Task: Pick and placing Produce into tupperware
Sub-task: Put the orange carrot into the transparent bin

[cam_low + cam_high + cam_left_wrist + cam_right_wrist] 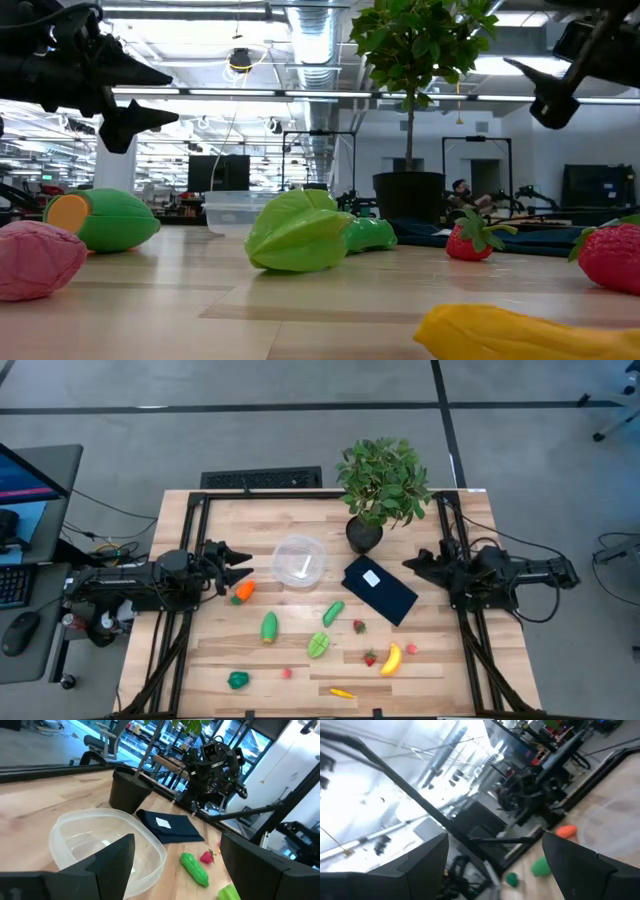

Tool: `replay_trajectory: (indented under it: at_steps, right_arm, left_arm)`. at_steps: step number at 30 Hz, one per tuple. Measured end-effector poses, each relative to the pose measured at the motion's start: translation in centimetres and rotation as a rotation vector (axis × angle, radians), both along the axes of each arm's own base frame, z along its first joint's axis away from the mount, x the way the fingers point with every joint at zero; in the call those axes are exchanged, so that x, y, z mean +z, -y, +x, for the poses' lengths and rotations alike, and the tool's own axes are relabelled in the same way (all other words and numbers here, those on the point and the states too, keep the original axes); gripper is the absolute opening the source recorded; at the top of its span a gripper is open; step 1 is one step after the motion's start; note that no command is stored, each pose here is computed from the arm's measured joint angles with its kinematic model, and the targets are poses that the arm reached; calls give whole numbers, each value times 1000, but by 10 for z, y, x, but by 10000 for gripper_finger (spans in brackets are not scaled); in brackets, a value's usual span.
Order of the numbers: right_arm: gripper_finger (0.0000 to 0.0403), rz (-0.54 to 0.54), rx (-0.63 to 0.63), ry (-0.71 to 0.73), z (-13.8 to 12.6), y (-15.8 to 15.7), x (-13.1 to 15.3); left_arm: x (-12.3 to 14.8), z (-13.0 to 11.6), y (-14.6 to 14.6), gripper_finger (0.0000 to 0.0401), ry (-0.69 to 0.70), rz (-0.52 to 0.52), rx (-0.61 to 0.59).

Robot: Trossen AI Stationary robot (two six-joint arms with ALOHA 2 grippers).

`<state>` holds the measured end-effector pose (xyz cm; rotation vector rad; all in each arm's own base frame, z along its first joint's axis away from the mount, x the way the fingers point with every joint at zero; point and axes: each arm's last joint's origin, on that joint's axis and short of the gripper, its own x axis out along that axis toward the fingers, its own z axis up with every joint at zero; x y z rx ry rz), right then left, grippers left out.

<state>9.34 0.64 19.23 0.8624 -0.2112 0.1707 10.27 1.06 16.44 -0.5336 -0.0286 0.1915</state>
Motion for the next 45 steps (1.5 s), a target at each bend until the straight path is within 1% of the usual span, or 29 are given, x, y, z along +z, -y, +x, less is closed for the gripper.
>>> replay_trajectory:
  at_steps: [3,6,10,16,23,25,28,30,32,35,40,43,45]
  right_arm:
    - [315,63,16,2,0,0,1]
    - [315,82,20,-14,0,0,-1]
    - [315,77,-41,-28,1,2,-2]
    - [315,67,-75,-72,2,2,-7]
    - [315,77,-131,-77,2,4,-7]
    - [315,80,-144,-77,2,4,-7]
    - [315,120,-138,-78,2,5,-7]
    - [315,155,-130,-76,2,5,-7]
    - [315,161,-129,-76,2,5,-7]
    - [315,159,-131,-85,2,5,-8]
    - [315,131,-173,-133,2,5,-13]
    - [315,126,-183,-156,3,6,-15]
    - [315,124,-184,-170,3,6,-17]
  left_arm:
    - [1,0,0,281,30,-91,1]
    - [1,0,0,281,47,-175,3]
    - [1,0,0,281,42,-163,3]
    - [1,0,0,281,43,-176,3]
    - [1,0,-1,281,43,-174,25]
    - [1,0,-1,281,47,-192,27]
    - [1,0,-1,281,49,-201,28]
    - [0,0,-1,281,43,-181,42]
    - [0,0,-1,281,39,-181,56]
    - [0,0,-2,281,41,-201,59]
    - [-1,0,-2,281,47,-247,69]
    - [-1,0,-2,281,59,-290,76]
    - [-1,0,-2,281,69,-336,77]
